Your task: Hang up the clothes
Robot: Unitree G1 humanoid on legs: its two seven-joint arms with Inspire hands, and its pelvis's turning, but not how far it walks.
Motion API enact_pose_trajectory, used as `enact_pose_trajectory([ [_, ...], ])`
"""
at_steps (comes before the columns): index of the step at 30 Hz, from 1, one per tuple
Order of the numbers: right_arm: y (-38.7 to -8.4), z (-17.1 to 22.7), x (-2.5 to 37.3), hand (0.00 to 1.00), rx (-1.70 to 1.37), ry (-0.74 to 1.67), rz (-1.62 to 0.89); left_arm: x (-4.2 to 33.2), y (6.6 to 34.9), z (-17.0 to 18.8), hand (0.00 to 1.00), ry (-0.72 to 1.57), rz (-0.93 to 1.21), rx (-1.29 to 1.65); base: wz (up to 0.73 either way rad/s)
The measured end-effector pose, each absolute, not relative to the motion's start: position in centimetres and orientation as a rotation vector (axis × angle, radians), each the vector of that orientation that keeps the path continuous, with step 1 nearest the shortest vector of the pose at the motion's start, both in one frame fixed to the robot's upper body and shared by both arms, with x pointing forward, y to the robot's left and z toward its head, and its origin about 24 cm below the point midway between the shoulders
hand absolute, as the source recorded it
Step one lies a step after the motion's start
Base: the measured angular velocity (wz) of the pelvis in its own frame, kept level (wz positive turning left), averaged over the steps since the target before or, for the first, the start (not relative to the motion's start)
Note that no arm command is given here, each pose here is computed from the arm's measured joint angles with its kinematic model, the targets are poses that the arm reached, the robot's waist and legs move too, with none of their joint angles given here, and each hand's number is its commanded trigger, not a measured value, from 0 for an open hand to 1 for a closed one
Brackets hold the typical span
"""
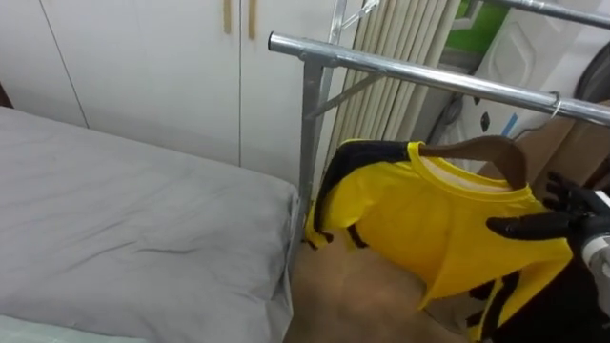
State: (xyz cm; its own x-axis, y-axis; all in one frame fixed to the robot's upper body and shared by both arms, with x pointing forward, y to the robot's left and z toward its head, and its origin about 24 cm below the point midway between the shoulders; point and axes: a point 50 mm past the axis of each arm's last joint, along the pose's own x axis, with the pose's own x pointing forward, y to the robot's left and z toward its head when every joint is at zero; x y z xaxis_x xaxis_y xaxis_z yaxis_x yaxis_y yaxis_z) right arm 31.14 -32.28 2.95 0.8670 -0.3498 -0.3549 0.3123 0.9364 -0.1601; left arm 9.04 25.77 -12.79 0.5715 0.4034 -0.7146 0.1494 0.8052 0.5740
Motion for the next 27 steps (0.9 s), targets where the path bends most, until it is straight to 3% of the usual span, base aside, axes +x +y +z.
enact_pose_trajectory([
  [8,-31.8,2.8,31.3,0.00,0.133,0.353,-0.333,8.4,25.7,-13.2,0.00,0.997,0.157,0.635,0.00],
  [27,-31.9,1.8,30.2,0.00,0.259,0.344,-0.252,6.0,26.5,-14.0,0.00,1.098,0.186,0.619,0.00],
])
